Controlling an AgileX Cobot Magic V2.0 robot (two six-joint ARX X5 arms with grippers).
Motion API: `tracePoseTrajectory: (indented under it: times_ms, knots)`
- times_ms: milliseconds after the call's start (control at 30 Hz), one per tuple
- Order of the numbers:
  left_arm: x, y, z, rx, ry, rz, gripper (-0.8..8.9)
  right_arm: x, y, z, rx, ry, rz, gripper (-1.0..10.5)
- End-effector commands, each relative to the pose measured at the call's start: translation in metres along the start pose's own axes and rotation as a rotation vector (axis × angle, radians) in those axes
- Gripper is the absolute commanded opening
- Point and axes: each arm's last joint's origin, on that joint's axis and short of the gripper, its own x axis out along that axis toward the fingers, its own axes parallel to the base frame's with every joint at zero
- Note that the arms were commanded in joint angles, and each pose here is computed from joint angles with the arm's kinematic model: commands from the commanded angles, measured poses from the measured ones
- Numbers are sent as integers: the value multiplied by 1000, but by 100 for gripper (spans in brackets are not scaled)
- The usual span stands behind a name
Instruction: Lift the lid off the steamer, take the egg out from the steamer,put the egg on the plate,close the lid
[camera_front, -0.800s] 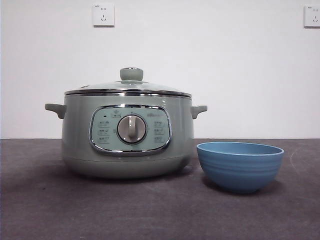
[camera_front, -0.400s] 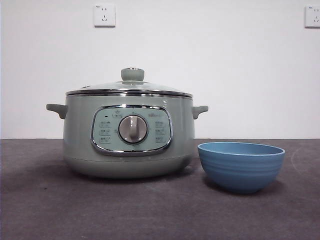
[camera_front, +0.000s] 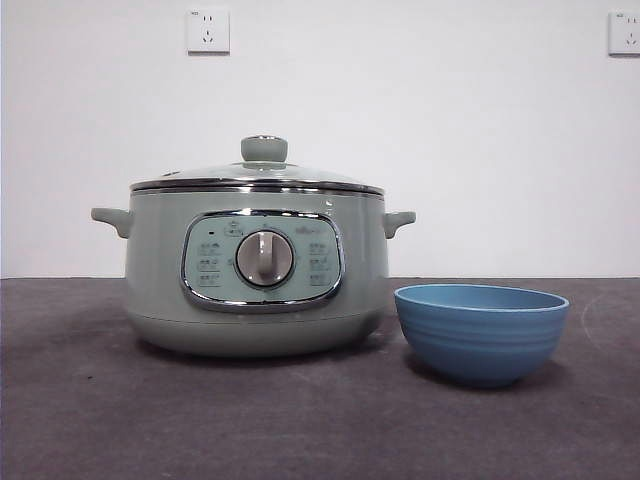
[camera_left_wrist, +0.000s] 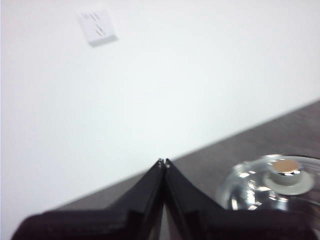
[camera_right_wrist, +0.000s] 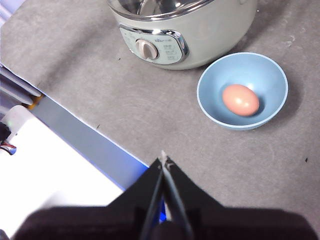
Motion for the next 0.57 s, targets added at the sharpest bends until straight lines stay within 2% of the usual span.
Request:
tracePoseTrajectory:
  times_ms: [33, 133, 267, 467, 567]
  knots:
    - [-2, -10, -48, 0, -8, 21, -3, 1, 0, -1, 3, 1, 3, 1]
    - [-6, -20, -89, -35, -1, 34, -3, 1, 0, -1, 3, 1, 3, 1]
    - [-12, -31, -138, -105, 64, 79, -3, 1, 0, -1, 3, 1, 3, 1]
    - [-17, -41, -186, -172, 144, 150, -3, 1, 0, -1, 3, 1, 3, 1]
    - [-20, -45, -197, -183, 196, 141, -3, 1, 0, -1, 3, 1, 3, 1]
